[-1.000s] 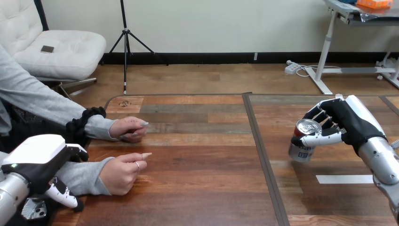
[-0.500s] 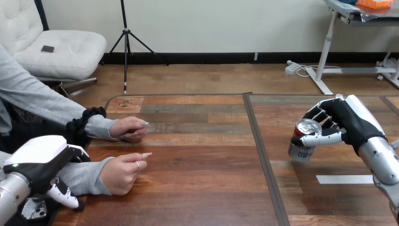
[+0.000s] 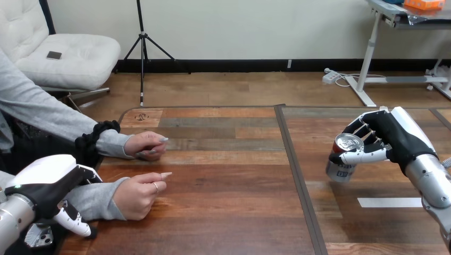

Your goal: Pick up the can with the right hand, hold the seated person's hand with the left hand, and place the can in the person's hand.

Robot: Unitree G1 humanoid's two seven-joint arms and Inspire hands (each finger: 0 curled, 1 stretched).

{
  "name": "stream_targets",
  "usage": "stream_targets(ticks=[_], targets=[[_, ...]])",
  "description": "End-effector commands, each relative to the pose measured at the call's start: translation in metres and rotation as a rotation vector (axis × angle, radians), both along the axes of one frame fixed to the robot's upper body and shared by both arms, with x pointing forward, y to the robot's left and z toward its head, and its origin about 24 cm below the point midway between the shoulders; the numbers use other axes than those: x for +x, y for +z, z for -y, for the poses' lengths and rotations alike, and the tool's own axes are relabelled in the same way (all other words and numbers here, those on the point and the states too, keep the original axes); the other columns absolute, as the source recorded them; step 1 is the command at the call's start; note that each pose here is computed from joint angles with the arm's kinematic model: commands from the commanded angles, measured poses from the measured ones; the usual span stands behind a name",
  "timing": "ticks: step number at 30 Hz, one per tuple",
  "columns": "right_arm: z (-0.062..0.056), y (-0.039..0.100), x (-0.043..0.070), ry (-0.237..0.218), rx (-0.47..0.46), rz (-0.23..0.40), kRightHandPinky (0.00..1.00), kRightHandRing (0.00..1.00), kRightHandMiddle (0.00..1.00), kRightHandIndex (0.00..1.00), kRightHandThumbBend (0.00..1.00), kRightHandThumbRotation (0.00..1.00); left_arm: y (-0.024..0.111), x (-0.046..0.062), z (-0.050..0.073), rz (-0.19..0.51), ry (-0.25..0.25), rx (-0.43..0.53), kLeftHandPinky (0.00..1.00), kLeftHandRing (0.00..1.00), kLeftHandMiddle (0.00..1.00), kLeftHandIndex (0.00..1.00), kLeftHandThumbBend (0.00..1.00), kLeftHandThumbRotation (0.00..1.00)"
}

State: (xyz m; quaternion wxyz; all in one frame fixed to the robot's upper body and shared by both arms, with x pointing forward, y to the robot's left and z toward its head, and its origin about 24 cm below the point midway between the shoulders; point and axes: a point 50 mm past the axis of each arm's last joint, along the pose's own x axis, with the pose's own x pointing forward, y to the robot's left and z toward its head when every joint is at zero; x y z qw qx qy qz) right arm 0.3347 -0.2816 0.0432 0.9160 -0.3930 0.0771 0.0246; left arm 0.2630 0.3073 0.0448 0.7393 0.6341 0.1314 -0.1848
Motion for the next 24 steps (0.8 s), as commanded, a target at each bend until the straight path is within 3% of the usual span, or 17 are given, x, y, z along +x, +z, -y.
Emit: stream_targets(ticks=[1, 14, 24], targets=[[-0.003, 0.0356, 0.0155, 0.028, 0.002, 0.153, 0.37, 0.41, 0.45, 0.47, 0.71, 0.0, 0.015, 0.0129, 0.0136, 0.073, -0.065, -0.003, 0.53, 0.62, 0.67, 0.67, 0.93, 0.0], [-0.0039, 0.0364, 0.0158, 0.03, 0.012, 0.16, 0.35, 0.4, 0.44, 0.47, 0.72, 0.0, 0.0147, 0.0143, 0.0167, 0.062, -0.073, -0.004, 0.54, 0.61, 0.65, 0.67, 0.9, 0.0], [-0.0044, 0.0367, 0.016, 0.031, 0.015, 0.163, 0.36, 0.4, 0.44, 0.47, 0.72, 0.0, 0.0141, 0.0166, 0.0189, 0.075, -0.123, 0.024, 0.51, 0.57, 0.62, 0.63, 0.84, 0.0]])
